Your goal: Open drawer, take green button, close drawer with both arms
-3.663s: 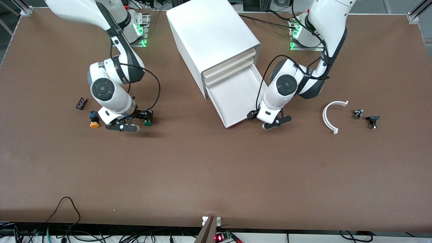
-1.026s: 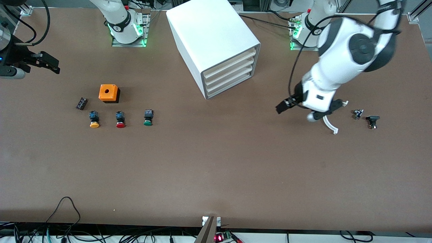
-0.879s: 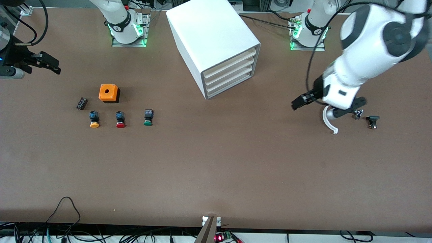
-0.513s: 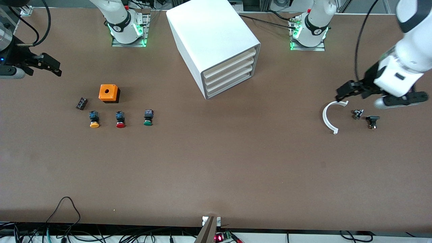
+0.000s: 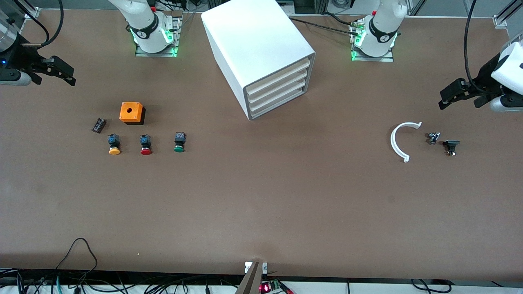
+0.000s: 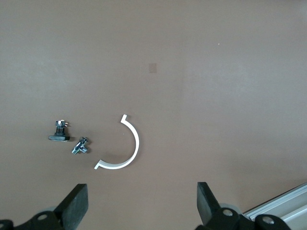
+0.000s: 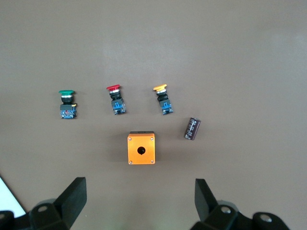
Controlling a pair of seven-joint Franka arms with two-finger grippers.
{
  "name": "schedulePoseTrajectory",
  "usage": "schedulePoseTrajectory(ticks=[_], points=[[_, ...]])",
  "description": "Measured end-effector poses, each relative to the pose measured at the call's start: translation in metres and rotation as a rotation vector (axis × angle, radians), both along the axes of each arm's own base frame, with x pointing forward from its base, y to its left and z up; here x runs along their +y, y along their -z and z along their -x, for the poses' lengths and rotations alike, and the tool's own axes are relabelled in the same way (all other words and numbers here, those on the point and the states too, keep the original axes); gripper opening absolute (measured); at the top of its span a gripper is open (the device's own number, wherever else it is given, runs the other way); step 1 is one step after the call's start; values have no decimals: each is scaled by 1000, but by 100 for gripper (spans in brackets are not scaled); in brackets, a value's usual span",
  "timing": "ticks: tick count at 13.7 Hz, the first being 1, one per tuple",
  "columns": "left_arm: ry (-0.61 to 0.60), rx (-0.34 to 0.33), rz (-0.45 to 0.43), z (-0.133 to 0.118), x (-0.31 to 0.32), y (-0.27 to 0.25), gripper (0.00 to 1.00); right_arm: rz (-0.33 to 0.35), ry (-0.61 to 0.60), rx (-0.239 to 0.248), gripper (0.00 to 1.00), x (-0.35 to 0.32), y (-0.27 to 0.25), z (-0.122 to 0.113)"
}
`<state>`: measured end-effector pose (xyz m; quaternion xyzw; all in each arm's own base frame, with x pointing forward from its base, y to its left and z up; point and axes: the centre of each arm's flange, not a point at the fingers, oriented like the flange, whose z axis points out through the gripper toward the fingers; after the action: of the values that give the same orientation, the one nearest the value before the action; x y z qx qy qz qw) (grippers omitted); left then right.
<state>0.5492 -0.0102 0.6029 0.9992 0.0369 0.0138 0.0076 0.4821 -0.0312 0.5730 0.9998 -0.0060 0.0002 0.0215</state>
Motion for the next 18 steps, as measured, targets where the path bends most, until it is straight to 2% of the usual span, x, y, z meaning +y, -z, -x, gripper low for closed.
schedulePoseTrajectory(ticks=[13, 18], points=[[14, 33, -3, -5, -6, 14, 100, 1, 10, -43, 100, -3, -18, -3], [14, 38, -3, -4, -6, 14, 100, 0, 11, -36, 100, -4, -20, -2]])
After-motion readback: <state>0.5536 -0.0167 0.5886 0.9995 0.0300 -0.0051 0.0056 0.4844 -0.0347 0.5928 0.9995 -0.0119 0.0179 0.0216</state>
